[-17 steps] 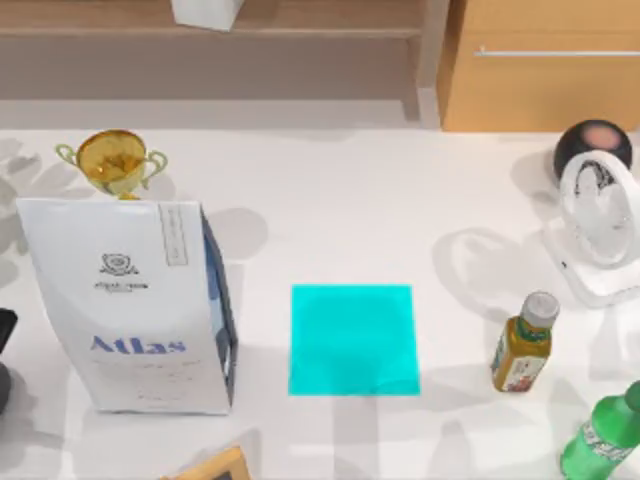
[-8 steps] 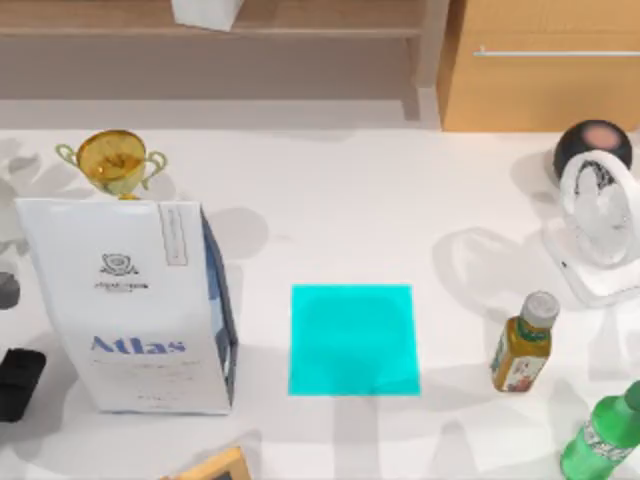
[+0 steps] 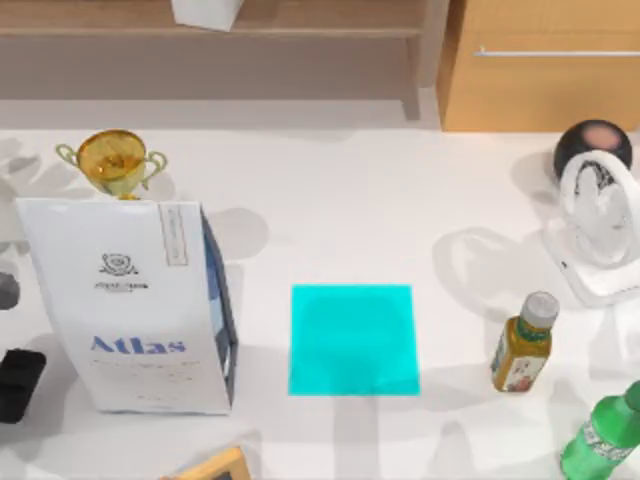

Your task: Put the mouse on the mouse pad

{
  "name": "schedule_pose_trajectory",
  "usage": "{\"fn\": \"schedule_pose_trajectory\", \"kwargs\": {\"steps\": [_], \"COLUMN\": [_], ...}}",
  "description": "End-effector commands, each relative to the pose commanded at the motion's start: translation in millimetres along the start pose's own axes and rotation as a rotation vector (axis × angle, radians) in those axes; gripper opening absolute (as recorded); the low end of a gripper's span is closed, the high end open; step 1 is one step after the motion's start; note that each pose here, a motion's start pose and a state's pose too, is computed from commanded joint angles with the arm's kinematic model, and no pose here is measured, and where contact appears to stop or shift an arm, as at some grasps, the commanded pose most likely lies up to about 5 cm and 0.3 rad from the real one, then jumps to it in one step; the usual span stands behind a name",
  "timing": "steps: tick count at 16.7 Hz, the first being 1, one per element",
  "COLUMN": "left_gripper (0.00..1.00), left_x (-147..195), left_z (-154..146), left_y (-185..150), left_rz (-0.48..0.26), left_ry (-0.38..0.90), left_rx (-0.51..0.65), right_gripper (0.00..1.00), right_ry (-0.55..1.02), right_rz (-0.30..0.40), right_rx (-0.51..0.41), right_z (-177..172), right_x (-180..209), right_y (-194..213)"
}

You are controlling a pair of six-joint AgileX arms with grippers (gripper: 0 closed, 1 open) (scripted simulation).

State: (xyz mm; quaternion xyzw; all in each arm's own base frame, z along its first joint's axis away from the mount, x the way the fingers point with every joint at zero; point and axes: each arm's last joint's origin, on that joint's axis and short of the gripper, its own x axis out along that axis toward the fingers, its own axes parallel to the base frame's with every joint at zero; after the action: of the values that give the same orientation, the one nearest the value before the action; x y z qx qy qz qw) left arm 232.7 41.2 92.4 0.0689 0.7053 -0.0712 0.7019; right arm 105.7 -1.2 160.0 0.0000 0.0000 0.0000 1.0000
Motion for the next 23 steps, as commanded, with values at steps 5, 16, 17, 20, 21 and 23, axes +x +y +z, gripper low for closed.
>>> {"fn": "schedule_pose_trajectory", "kwargs": {"steps": [5,16,17,20,21,23], "left_gripper": [0.47,0.00,0.00,0.00,0.00,0.00], "left_x": [0.0,0.0,0.0,-21.2,-21.9,-30.8], "left_z": [0.0,0.0,0.0,1.6,1.9,4.9], "left_y": [0.0,0.0,0.0,0.9,1.2,3.7], "left_rz": [0.000,0.000,0.000,0.004,0.004,0.005], "left_ry": [0.000,0.000,0.000,-0.035,-0.035,-0.041], "left_rx": [0.000,0.000,0.000,0.002,0.001,-0.004], "right_gripper": [1.00,1.00,1.00,1.00,1.00,1.00], "right_ry": [0.000,0.000,0.000,0.000,0.000,0.000], "right_rz": [0.000,0.000,0.000,0.000,0.000,0.000], "right_rx": [0.000,0.000,0.000,0.000,0.000,0.000], "right_z": [0.0,0.0,0.0,0.0,0.0,0.0], "right_x": [0.0,0.0,0.0,0.0,0.0,0.0], "right_y": [0.0,0.0,0.0,0.0,0.0,0.0]}}
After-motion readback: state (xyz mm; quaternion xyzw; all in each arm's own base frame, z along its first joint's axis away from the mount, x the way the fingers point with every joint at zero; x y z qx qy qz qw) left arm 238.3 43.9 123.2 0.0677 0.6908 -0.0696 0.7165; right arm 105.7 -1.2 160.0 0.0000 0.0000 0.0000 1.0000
